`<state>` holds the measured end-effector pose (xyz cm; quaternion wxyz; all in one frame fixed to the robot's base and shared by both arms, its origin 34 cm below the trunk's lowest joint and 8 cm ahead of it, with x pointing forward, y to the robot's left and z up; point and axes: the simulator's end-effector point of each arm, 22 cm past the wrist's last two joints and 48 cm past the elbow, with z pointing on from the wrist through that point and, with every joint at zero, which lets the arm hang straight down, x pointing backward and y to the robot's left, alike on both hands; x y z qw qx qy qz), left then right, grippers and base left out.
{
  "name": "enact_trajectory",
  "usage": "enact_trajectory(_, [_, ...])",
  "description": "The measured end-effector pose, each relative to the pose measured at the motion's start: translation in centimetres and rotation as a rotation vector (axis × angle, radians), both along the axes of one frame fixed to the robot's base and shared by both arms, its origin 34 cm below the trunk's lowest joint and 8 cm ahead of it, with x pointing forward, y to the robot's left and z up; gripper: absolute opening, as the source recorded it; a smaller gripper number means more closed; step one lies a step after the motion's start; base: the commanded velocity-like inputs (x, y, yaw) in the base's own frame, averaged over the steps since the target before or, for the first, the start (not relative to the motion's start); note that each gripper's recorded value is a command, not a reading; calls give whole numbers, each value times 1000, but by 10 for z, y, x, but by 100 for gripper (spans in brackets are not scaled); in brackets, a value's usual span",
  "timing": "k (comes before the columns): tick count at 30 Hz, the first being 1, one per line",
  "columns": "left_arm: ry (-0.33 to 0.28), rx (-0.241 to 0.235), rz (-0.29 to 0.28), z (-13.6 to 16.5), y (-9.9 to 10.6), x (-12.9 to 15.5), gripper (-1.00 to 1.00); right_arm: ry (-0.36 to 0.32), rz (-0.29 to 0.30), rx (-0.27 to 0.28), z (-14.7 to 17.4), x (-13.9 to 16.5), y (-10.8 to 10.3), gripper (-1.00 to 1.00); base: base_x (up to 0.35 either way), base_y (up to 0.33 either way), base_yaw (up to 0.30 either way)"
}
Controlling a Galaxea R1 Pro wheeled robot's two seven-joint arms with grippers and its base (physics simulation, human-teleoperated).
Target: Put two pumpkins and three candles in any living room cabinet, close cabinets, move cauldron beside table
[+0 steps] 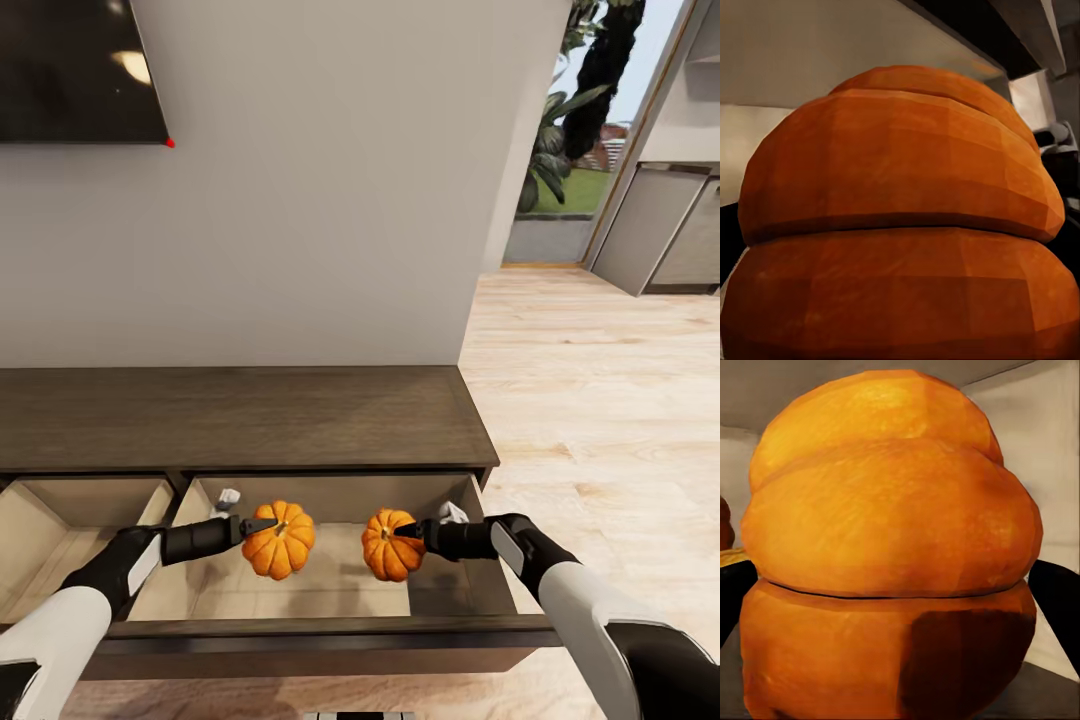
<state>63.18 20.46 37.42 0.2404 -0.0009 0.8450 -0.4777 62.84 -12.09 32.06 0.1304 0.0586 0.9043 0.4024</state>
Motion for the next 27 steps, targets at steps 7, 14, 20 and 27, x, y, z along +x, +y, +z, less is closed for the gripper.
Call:
enact_trajectory(7, [1, 4, 17, 0, 0, 4, -100, 4, -14, -23, -3, 3, -2, -100, 0, 0, 0])
enact_trajectory(14, [1, 1, 16, 1, -1, 5, -100, -3, -16, -32, -2, 5, -3, -100, 0, 0, 0])
enact_trajectory(20, [8, 2, 16, -3, -1, 4, -100, 5, -18, -29, -6, 4, -3, -100, 0, 0, 0])
enact_trajectory(27, [51, -10, 14, -6, -3, 4, -100, 18, -23, -51, -15, 3, -7, -100, 0, 0, 0])
